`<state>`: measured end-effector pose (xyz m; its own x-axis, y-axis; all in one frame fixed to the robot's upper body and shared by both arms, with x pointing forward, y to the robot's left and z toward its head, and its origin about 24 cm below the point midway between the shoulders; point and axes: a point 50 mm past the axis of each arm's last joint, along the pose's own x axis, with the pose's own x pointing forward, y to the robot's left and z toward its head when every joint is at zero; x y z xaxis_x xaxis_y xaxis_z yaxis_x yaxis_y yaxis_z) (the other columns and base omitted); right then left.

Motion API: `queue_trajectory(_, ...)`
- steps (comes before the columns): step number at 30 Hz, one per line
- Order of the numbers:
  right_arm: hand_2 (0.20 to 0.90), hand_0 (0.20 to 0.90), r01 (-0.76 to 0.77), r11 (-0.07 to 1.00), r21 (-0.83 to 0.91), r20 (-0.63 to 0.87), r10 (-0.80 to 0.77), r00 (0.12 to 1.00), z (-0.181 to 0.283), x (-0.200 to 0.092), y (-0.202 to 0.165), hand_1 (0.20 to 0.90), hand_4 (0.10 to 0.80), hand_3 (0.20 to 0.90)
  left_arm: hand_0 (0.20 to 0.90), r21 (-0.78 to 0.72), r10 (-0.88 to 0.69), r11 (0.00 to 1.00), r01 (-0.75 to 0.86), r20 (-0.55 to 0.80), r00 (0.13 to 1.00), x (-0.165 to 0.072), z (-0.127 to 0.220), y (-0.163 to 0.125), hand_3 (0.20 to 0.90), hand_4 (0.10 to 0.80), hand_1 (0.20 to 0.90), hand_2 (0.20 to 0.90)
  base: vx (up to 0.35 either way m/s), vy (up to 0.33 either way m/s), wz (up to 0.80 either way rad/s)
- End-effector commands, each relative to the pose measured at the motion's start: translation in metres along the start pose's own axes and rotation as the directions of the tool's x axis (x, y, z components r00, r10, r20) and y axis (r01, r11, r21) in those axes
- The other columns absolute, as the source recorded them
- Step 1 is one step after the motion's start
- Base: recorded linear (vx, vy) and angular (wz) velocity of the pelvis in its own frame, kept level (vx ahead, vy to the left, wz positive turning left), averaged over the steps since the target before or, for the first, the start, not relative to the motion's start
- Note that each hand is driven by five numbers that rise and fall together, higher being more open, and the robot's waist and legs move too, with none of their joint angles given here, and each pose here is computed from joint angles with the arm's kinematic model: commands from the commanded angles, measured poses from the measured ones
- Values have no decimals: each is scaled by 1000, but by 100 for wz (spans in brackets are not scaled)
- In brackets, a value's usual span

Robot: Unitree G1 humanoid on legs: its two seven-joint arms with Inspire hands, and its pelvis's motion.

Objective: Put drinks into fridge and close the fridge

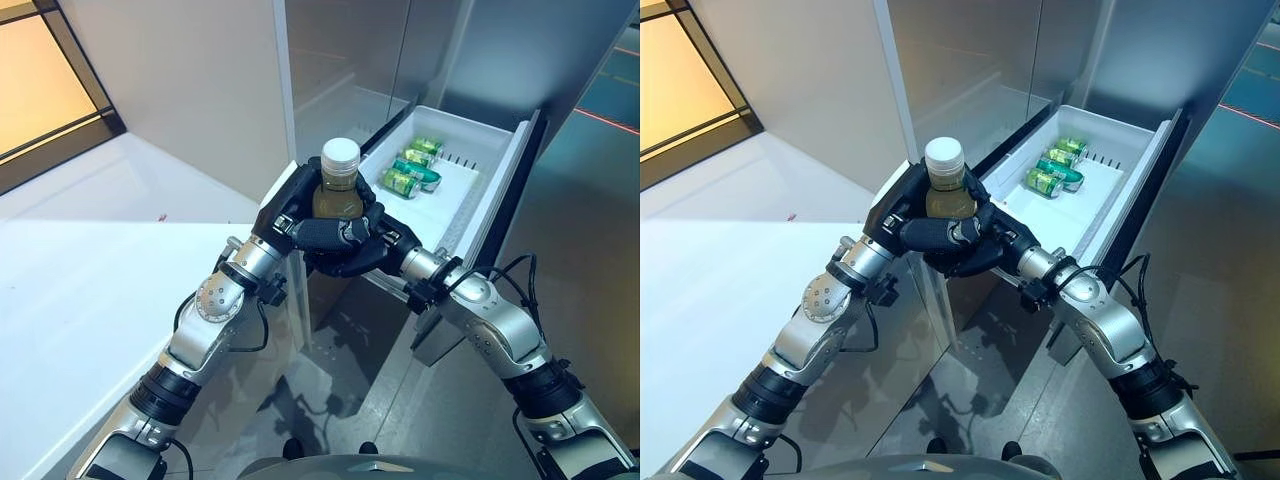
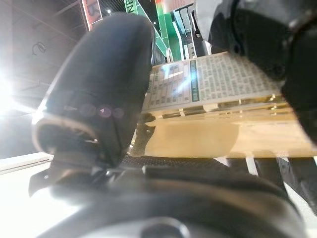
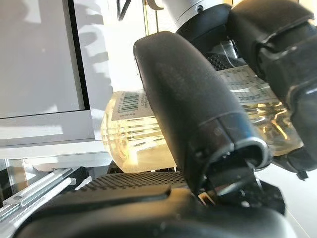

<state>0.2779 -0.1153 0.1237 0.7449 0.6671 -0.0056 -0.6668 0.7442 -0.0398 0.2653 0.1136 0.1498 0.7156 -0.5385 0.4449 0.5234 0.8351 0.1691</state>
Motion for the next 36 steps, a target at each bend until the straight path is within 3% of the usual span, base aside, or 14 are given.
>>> queue_trajectory(1,300,300,-72,994,-85,265,92,960,61,12,13,300,100,200,300,136,-56,991,-11,479,876,31,72,-7,200,100,300,300,0,0,0)
queue_trajectory(9,300,300,-17,993,-118,265,48,963,63,11,8,300,100,200,300,248,-105,967,-48,568,816,30,90,-12,200,100,300,300,0,0,0)
queue_trajectory(14,300,300,114,962,-249,333,-25,942,75,8,1,300,100,200,300,296,-134,953,-63,601,788,30,96,-16,200,100,300,300,0,0,0)
queue_trajectory(15,300,300,155,944,-292,356,-43,934,79,6,-1,300,100,200,479,294,-135,954,-61,601,788,30,97,-16,409,309,479,479,0,0,0)
queue_trajectory(16,300,300,219,911,-349,388,-72,919,85,4,-5,300,100,200,900,280,-129,958,-58,604,787,31,98,-15,900,800,900,900,0,0,0)
queue_trajectory(19,300,300,394,792,-466,485,-144,862,102,-5,-15,300,100,200,900,164,-67,986,-39,592,803,32,98,-9,900,800,900,900,0,0,0)
queue_trajectory(24,300,300,641,591,-489,635,-262,726,129,-20,-35,300,100,200,900,-58,49,998,-20,552,832,29,90,-2,900,800,900,900,0,0,0)
queue_trajectory(32,300,300,824,424,-377,711,-437,550,152,-38,-76,300,100,200,900,-92,53,996,-13,444,895,21,74,5,900,800,900,900,7,-5,3)
queue_trajectory(36,300,300,885,310,-346,728,-507,462,156,-46,-98,300,100,200,900,-157,-25,984,80,321,947,19,55,3,900,800,900,900,35,-16,5)
